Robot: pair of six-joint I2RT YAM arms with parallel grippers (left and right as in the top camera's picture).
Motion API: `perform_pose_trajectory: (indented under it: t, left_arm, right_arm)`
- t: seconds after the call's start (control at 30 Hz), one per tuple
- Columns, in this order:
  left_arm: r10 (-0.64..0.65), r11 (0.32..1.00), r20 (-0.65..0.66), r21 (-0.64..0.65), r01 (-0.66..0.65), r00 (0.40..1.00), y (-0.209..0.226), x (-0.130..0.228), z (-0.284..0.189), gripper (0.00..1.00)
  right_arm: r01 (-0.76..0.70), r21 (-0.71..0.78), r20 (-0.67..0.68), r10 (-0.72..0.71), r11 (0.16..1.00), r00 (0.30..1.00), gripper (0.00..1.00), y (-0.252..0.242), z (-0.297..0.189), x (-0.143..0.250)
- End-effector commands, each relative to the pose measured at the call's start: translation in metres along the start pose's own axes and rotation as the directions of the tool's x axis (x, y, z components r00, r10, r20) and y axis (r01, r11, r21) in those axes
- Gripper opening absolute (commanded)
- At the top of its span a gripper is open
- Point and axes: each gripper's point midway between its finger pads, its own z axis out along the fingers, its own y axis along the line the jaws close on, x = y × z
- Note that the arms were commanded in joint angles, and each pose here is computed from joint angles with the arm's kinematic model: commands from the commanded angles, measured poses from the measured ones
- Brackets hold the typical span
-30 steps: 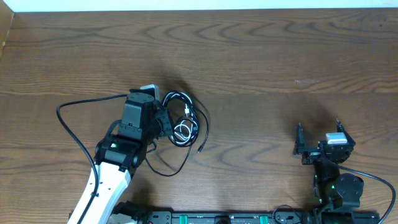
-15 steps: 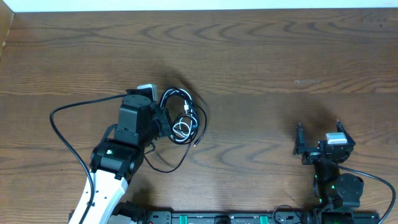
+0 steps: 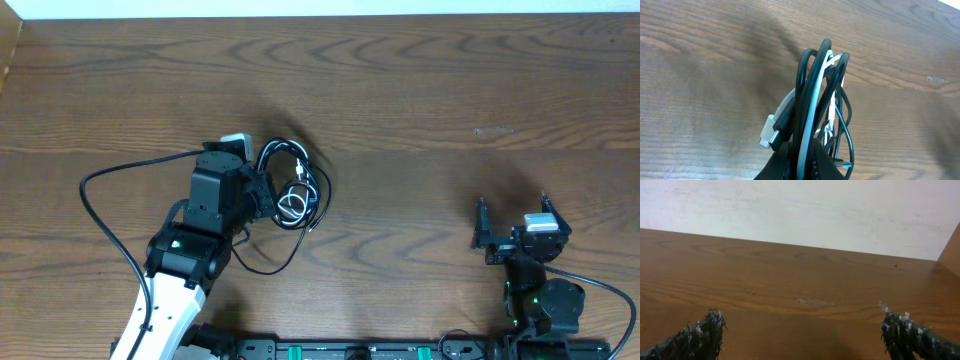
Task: Untangle cables
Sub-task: 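Drag the held cables rightward toward the table centre with the left gripper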
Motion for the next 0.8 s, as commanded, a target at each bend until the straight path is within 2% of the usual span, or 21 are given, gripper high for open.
perform_pose_trajectory:
  t: [0.0,0.1,0.27,0.77]
  left_arm:
    - [-0.001,0.999,0.053,0.044,-0.001,0.999,-0.012,-0.017,-0.009,0.07]
    - [0.01,0.998,0.063,0.063,-0.014,0.998,-0.016,-0.02,-0.009,0.07]
    - [0.101,0.976,0.073,0.187,-0.113,0.992,-0.04,-0.022,-0.012,0.07]
    - [0.106,0.966,0.097,0.225,-0.126,0.99,-0.048,-0.027,-0.015,0.07]
  right_arm:
    - [0.011,-0.014,-0.002,-0.011,1.0,1.0,0.99,0.003,0.0,0.001]
    - [0.011,-0.014,-0.002,-0.011,1.0,1.0,0.99,0.003,0.0,0.001]
    - [0.011,-0.014,-0.002,-0.011,1.0,1.0,0.99,0.003,0.0,0.001]
    - [0.011,-0.014,-0.003,-0.011,1.0,1.0,0.99,0.003,0.0,0.001]
